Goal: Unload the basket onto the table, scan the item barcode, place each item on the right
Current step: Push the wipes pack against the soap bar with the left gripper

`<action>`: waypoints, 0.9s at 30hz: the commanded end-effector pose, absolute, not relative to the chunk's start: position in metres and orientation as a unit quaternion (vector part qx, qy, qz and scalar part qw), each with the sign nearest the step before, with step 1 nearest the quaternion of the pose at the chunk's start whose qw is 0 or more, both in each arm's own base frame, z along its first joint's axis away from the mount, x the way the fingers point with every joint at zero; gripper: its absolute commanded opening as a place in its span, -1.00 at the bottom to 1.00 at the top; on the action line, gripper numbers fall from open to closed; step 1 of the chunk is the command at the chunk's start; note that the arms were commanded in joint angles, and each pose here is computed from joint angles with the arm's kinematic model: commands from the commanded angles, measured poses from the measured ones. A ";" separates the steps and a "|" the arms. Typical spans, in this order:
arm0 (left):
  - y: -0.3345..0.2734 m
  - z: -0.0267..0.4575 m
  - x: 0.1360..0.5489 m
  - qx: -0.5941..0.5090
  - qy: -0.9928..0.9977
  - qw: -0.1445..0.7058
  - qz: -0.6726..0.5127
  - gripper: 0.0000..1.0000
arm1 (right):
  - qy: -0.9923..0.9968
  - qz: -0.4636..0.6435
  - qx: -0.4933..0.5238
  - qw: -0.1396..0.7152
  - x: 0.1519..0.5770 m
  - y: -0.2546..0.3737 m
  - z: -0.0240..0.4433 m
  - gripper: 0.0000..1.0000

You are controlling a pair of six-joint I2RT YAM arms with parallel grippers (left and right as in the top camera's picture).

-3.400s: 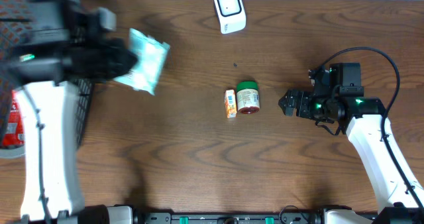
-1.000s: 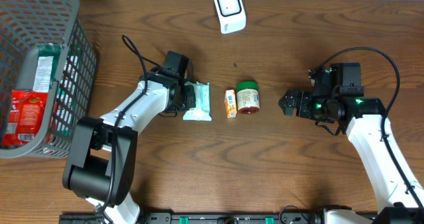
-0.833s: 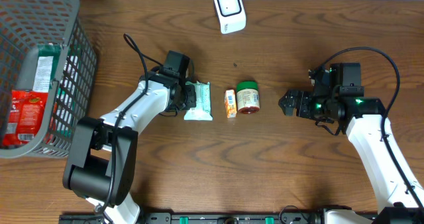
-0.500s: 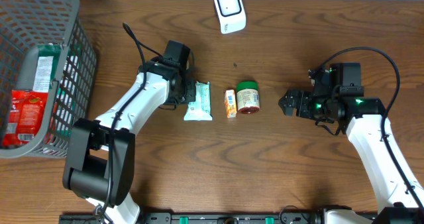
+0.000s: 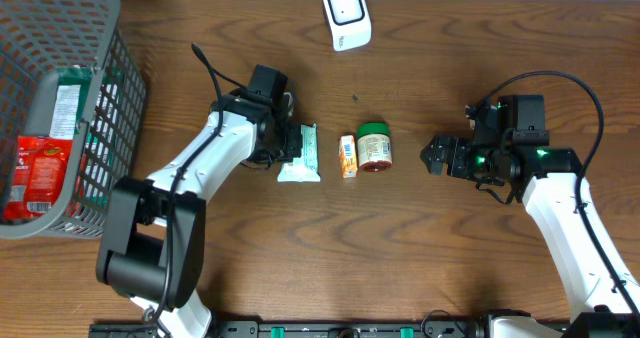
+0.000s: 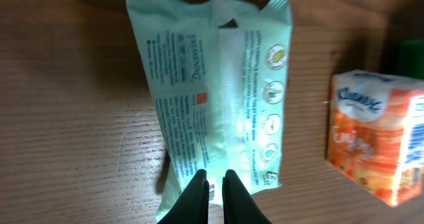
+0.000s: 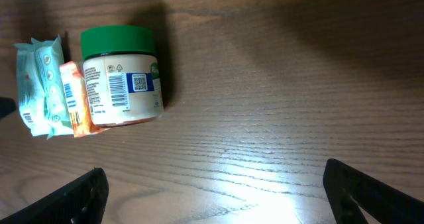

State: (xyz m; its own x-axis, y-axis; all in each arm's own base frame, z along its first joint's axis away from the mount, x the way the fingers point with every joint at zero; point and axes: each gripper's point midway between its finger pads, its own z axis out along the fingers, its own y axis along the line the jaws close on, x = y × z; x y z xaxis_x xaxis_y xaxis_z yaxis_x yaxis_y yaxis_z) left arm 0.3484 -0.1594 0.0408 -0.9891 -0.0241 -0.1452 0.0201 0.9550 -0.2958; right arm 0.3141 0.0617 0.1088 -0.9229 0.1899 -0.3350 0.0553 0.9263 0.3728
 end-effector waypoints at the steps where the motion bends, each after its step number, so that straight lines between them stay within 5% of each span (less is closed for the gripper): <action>1: -0.158 0.016 0.335 -0.006 0.989 0.035 -0.144 -0.79 | 0.962 0.187 0.059 0.190 0.317 0.067 0.114 0.99; 8: -0.158 0.004 0.334 -0.003 0.990 0.023 -0.138 -0.78 | 0.962 0.187 0.059 0.190 0.317 0.067 0.114 0.98; 18: -0.168 0.084 0.368 0.017 0.976 0.137 -0.170 -0.78 | 0.962 0.187 0.059 0.190 0.317 0.067 0.114 0.99; 27: -0.189 0.051 0.340 0.049 0.983 0.085 -0.158 -0.78 | 0.962 0.187 0.059 0.190 0.317 0.067 0.114 0.99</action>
